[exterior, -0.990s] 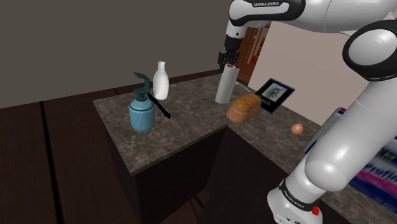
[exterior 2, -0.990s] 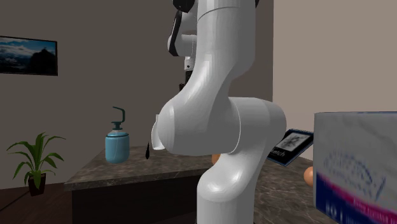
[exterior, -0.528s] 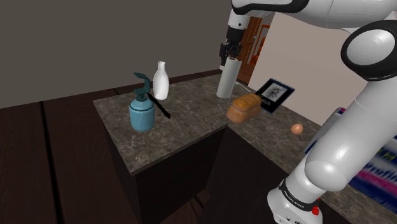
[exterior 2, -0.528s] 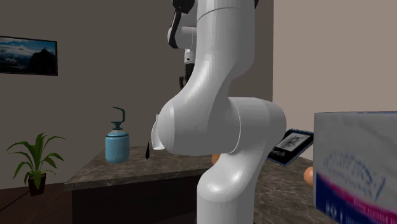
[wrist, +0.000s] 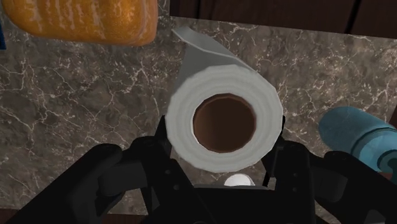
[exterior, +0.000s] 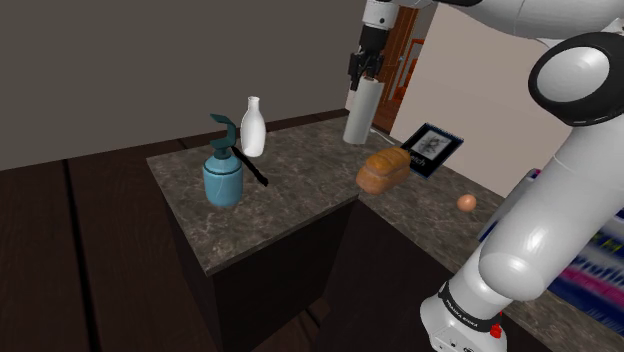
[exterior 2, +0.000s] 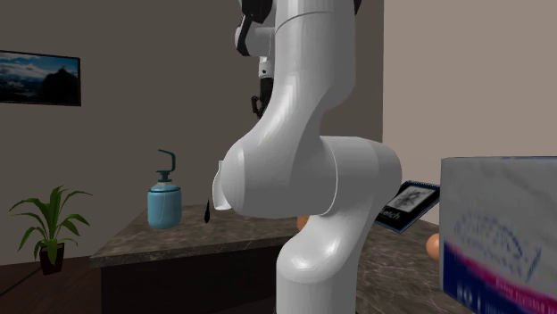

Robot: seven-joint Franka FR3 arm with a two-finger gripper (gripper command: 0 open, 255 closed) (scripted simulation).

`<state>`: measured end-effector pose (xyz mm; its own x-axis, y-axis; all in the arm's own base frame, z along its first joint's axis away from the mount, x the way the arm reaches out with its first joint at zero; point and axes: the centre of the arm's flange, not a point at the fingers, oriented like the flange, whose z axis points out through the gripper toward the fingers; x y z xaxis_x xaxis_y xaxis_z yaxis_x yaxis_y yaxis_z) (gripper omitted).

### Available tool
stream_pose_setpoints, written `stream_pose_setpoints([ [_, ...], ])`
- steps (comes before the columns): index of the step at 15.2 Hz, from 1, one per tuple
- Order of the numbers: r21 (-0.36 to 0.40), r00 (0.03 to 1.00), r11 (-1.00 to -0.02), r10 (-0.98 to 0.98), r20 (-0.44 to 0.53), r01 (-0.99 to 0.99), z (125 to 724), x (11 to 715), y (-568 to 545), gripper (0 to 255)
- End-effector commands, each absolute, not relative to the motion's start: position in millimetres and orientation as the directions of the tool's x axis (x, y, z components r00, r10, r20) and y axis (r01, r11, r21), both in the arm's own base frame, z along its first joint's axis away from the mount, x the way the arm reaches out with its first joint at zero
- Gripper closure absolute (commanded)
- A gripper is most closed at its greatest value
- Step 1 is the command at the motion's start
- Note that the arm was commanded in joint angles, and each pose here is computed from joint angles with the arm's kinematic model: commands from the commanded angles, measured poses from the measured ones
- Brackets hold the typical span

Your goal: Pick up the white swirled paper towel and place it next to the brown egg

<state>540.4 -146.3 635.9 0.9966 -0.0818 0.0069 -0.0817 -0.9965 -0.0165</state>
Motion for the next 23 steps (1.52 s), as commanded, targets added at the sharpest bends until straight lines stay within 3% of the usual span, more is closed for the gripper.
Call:
stream_pose_setpoints([
  [1,-0.016,0.997,-0.997,-0.082,0.006,-0.082,647,541,-146,255],
  [9,-0.016,0.997,-0.997,-0.082,0.006,-0.082,688,541,-146,255],
  [23,-0.016,0.997,-0.997,-0.082,0.006,-0.082,689,385,-245,255],
])
